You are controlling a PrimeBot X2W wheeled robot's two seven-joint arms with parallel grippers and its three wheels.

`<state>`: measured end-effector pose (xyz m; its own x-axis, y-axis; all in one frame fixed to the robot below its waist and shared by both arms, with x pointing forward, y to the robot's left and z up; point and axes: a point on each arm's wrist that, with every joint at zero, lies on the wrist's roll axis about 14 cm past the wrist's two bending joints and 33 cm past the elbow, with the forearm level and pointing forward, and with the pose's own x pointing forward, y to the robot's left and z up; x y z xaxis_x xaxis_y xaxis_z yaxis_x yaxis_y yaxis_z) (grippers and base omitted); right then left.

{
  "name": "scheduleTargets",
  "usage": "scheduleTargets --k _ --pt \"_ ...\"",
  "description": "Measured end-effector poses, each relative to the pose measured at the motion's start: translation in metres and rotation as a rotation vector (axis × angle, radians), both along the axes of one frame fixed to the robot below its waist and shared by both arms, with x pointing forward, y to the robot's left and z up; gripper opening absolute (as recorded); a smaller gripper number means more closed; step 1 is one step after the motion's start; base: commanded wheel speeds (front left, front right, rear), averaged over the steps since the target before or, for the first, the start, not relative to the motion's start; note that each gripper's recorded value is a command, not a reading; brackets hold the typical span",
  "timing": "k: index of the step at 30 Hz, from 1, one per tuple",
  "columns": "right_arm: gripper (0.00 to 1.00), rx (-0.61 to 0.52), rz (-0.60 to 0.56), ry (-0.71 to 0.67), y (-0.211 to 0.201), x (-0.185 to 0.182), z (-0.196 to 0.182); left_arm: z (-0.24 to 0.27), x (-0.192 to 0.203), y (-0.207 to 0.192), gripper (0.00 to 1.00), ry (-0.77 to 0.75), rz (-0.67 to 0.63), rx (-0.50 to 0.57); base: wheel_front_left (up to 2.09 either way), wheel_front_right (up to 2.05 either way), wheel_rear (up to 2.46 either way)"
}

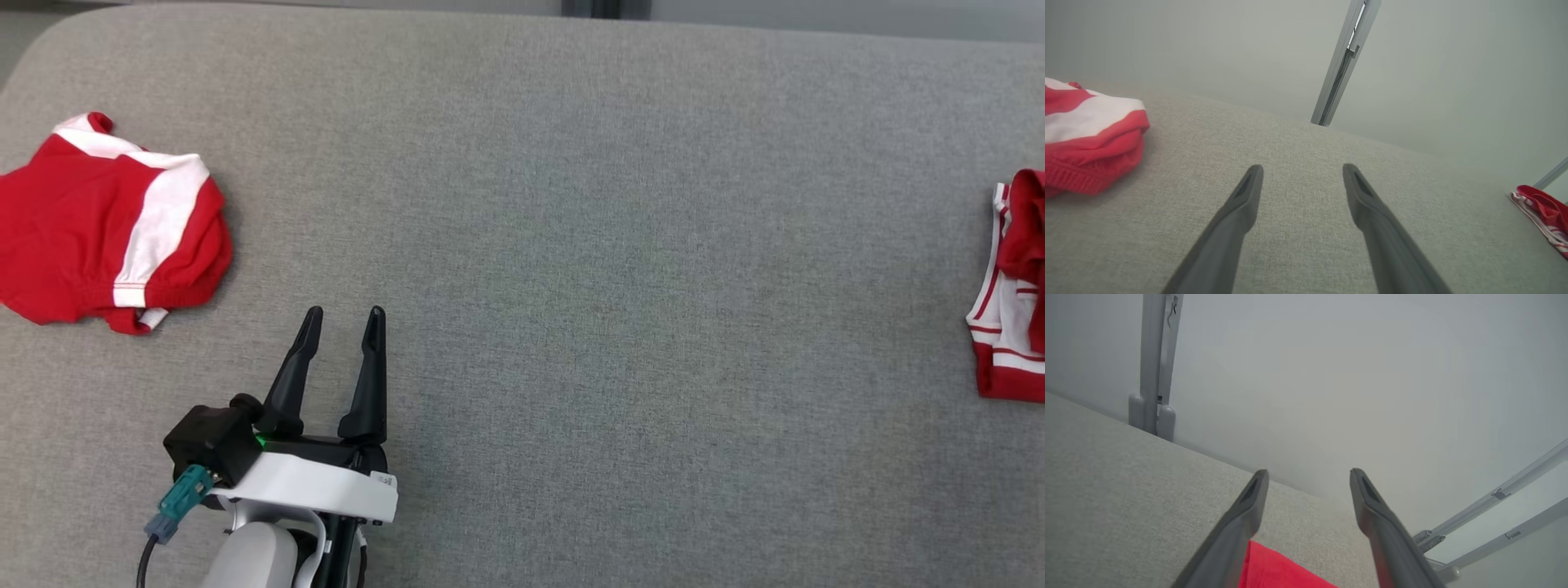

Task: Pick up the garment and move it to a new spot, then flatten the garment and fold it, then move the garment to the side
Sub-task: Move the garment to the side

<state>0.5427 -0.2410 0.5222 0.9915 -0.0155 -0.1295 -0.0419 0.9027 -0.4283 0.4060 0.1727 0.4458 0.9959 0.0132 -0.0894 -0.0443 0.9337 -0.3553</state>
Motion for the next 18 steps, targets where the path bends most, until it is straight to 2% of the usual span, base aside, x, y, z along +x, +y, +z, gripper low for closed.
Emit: scheduleTargets --k 4,7,14,18 --pt "1.0 0.079 0.097 -0.144 0.032 0.0 0.032 0.011 -0.002 0.005 1.0 -0.03 0.012 0.007 0.0 0.0 0.0" --pt "1.0 0.156 0.162 -0.209 0.056 -0.005 0.043 0.019 -0.003 0.005 1.0 -0.053 0.012 0.01 0.0 0.0 0.0" --pt "1.0 0.355 0.281 -0.249 0.111 -0.04 0.035 0.046 -0.008 0.013 1.0 -0.128 0.034 0.025 0.0 0.0 0.0" --pt "1.0 0.463 0.296 -0.231 0.128 -0.067 0.019 0.052 -0.013 0.012 1.0 -0.146 0.033 0.027 0.0 0.0 0.0"
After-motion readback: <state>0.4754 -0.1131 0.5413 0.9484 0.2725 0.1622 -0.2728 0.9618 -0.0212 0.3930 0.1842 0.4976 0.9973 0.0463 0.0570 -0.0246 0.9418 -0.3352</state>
